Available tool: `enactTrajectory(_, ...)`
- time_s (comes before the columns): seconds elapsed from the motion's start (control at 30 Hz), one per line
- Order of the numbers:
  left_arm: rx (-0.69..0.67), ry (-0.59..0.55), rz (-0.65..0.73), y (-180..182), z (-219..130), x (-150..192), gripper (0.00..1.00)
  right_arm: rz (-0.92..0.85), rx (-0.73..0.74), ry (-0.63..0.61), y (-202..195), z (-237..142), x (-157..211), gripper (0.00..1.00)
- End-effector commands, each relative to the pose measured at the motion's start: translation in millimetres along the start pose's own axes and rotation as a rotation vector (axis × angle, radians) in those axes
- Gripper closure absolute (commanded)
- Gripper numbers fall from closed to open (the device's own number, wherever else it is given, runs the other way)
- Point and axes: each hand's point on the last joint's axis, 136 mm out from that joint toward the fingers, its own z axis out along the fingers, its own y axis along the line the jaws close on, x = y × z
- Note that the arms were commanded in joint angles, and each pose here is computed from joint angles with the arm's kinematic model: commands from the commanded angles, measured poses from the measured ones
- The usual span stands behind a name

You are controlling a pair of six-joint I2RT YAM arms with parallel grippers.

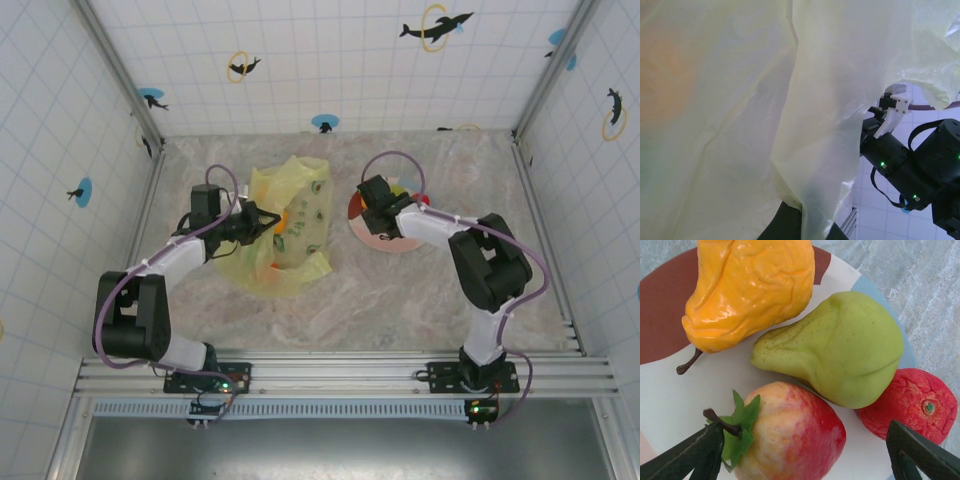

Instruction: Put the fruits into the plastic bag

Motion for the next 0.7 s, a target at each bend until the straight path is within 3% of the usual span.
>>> enactTrajectory(0.0,0.0,0.005,0.015,-0.7,-0.4,-2.8,1.0,-0.022,0.013,0.013,1.5,0.2,-4.4,0.17)
enactTrajectory(0.3,-0.002,0.006,0.013,0.0,-0.1,-2.6,1.0,-0.021,-0.021,0.022,13.0,4.4,-3.9,0.24)
enactTrajectory(0.67,-0.002,0.005,0.011,0.1,-0.5,-2.4,1.0,-0.009,-0.105,0.025,27.9,8.1,0.2,0.24)
